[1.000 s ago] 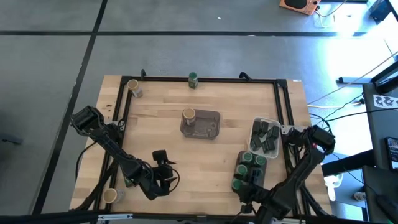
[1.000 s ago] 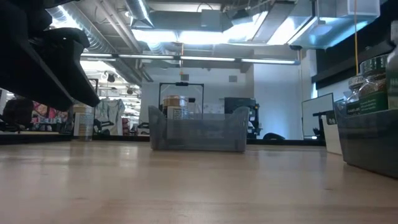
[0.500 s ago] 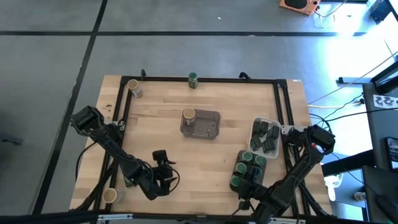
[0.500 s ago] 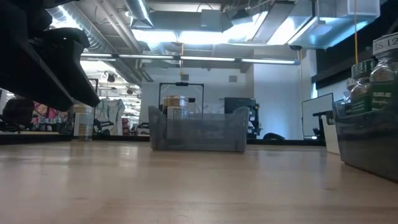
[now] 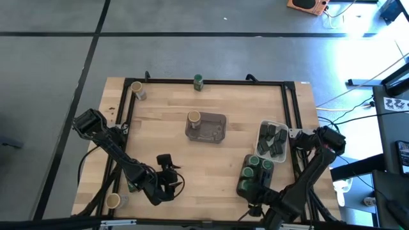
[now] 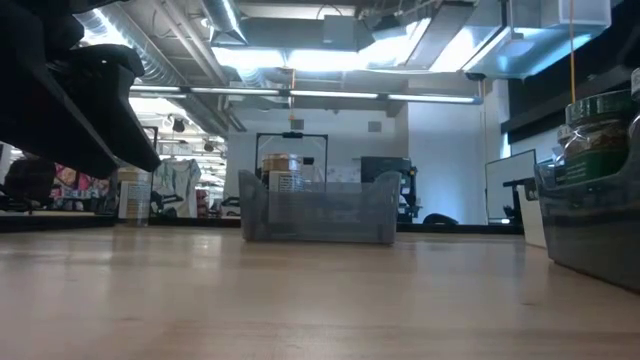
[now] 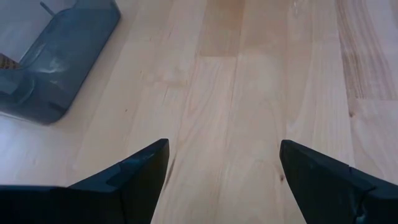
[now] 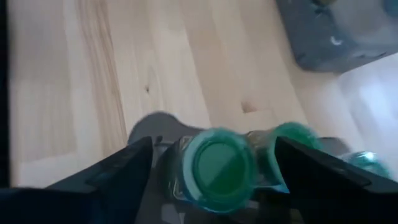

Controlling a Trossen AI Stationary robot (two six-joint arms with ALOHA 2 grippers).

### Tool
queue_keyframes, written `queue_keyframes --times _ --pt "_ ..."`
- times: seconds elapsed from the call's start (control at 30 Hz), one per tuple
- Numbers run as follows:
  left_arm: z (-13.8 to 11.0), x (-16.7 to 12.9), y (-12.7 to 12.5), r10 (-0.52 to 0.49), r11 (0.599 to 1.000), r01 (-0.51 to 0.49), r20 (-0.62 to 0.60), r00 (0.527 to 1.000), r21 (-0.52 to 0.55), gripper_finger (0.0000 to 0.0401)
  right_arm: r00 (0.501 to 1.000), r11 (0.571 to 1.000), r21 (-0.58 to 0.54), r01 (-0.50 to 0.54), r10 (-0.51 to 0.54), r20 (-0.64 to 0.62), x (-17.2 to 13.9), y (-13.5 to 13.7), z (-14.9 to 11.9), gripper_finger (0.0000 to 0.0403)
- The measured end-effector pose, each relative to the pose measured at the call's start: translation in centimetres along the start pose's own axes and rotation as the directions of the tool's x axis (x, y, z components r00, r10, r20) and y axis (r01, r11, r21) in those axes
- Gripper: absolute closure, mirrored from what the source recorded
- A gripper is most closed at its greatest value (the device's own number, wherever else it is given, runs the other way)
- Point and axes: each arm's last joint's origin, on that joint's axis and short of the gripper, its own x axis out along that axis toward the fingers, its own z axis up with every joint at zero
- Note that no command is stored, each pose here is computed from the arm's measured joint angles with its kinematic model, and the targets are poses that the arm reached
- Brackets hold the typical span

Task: Sort spices by type
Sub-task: Put the bottom green seasoning bottle into the bottom black bin, then put the black seasoning can into the white bin

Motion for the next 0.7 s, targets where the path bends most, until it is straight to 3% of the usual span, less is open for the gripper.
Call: queue_keyframes --times 0.33,0.5,0.7 --pt "0.0 0.0 0.0 0.0 1.0 0.0 0.0 1.0 0.006 0.0098 0.987 1.0 0.025 0.007 -0.011 0.159 -3.4 -1.0 4.7 0.0064" --pt "0.1 -0.1 0.0 0.001 1.0 -0.001 -0.003 1.0 0.011 0.0098 0.969 0.999 0.027 0.019 -0.025 0.244 -1.4 -1.2 7.6 0.0063" --pt "1.8 -2.0 0.1 -0.028 0.999 0.031 -0.079 0.996 0.041 0.0098 0.976 0.997 -0.058 0.045 -0.031 0.217 3.2 -0.9 9.8 0.0063"
